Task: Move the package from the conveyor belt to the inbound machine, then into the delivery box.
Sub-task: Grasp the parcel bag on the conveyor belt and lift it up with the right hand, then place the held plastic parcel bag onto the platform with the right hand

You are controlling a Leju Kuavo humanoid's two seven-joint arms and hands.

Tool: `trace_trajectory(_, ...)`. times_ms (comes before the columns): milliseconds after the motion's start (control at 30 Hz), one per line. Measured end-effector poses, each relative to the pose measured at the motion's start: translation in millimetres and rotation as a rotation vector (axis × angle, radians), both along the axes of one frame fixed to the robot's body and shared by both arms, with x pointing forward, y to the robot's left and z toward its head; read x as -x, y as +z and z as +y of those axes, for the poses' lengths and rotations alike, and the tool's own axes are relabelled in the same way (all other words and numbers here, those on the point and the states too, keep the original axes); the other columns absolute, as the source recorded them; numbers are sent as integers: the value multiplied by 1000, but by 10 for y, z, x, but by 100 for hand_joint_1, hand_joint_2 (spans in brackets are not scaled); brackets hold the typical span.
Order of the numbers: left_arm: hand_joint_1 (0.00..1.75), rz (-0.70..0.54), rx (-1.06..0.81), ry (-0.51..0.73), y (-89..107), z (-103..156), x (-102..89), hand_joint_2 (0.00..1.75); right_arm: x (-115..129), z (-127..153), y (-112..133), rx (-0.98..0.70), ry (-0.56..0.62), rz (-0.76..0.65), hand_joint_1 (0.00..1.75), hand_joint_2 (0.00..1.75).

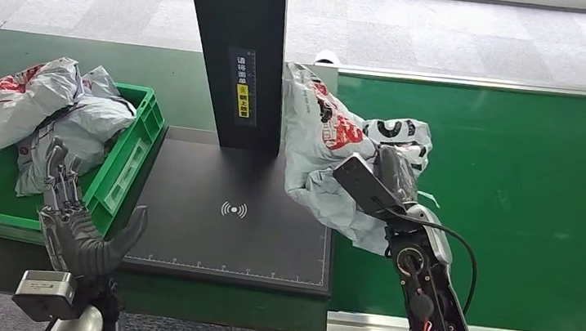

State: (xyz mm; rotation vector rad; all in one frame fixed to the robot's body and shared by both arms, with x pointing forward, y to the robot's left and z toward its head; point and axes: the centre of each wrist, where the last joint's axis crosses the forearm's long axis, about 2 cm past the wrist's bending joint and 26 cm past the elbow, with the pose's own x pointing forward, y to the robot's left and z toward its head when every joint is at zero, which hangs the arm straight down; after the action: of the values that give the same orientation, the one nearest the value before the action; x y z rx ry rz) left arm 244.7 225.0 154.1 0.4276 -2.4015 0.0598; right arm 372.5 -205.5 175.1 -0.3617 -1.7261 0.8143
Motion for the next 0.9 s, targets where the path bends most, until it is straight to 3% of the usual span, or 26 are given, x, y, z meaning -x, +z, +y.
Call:
trace_trajectory(167, 0, -26, -3, 16, 59, 46, -26, 175, 40, 139, 72, -11, 57, -33, 175, 175)
trace_trajectory(267, 0, -37, 2, 14, 92, 59, -66, 175, 65, 250, 72, -62, 180, 27, 175, 175)
trace_trajectory(433, 0, -47, 42, -3, 202, 94, -266, 175, 130, 785, 16, -164, 414, 177, 175, 175)
trace_trajectory(567, 0, -44, 58, 0, 262, 127, -368, 175, 213, 1181, -35, -165, 484, 255, 175, 175)
trace_trajectory(700, 0, -40, 62, 9, 286, 153, -422, 175, 247, 1347, -101, -158, 510, 311, 175, 175)
trace_trajectory(733, 0, -38, 62, 12, 287, 160, -432, 175, 243, 1359, -114, -156, 513, 320, 166, 175)
trace_trajectory(833, 0, -37, 60, 17, 292, 172, -453, 175, 230, 1380, -141, -142, 517, 339, 35, 175)
trace_trajectory(867, 0, -36, 58, 18, 291, 175, -457, 175, 227, 1385, -150, -137, 514, 342, 0, 175)
trace_trajectory(900, 0, -35, 55, 20, 288, 179, -460, 175, 224, 1389, -159, -132, 506, 345, 0, 175)
